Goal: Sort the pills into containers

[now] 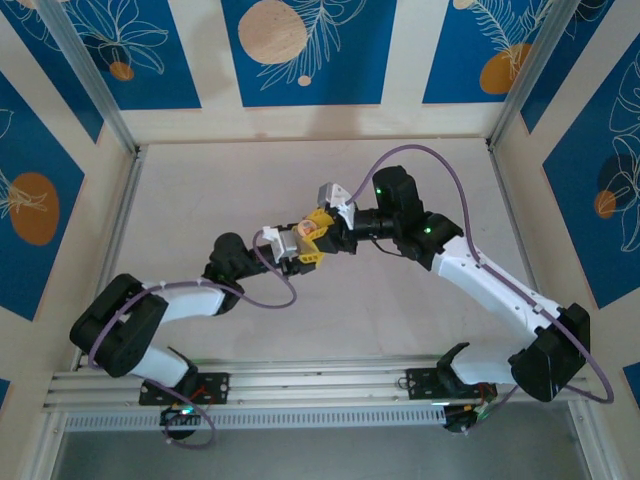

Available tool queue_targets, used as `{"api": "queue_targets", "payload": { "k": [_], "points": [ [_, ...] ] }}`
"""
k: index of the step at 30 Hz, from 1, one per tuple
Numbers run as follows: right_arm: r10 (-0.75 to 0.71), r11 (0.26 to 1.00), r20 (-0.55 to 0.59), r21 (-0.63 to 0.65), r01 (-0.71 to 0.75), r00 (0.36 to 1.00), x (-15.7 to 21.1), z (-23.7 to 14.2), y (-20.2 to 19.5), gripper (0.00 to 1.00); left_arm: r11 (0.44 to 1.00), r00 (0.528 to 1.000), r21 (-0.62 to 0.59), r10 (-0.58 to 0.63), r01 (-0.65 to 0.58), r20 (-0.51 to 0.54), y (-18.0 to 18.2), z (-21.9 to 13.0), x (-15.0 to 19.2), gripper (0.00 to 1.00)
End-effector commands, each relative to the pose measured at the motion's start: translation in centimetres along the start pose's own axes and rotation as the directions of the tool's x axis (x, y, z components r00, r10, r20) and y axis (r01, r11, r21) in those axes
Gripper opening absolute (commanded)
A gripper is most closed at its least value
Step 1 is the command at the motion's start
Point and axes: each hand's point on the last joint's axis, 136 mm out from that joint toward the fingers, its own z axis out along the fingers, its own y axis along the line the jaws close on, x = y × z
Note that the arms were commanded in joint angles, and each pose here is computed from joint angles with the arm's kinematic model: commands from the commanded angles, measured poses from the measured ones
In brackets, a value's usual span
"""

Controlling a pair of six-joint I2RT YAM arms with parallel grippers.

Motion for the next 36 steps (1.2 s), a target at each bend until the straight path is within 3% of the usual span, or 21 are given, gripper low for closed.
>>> {"api": "queue_targets", "payload": {
  "k": [1,6,11,15,23,36],
  "points": [
    [0.05,0.999,-0.1,0.018,-0.048,0.994,2.0,-0.8,0.2,0.4,0.983,0.982,-0.096,0.165,-0.156,0.096,1.5,-0.5,-3.8,0.0],
    [-0.167,0.986,-0.131,-0.038,0.163,0.977,1.4,-2.7,1.9,0.65,0.987,0.983,-0.051,0.158,-0.153,0.096,0.7,-0.5,-3.5,0.0],
    [-0.276,0.958,-0.203,-0.133,0.253,0.939,1.6,-3.5,2.7,0.74,0.99,0.985,0.004,0.142,-0.143,0.097,0.0,-0.2,-3.0,0.0],
    [-0.303,0.952,-0.267,-0.135,0.275,0.915,1.3,-2.9,1.6,0.76,0.99,0.986,0.019,0.138,-0.14,0.091,-0.2,-0.1,-2.7,0.0],
    [-0.35,0.928,-0.278,-0.233,0.291,0.894,0.8,-1.1,2.1,0.76,0.989,0.987,0.06,0.131,-0.136,0.09,-0.9,-0.1,-2.5,0.0],
    [-0.386,0.898,-0.286,-0.332,0.287,0.877,1.5,0.6,3.3,0.69,0.988,0.991,0.088,0.122,-0.127,0.06,-1.2,0.1,-1.7,0.0]
  ]
}}
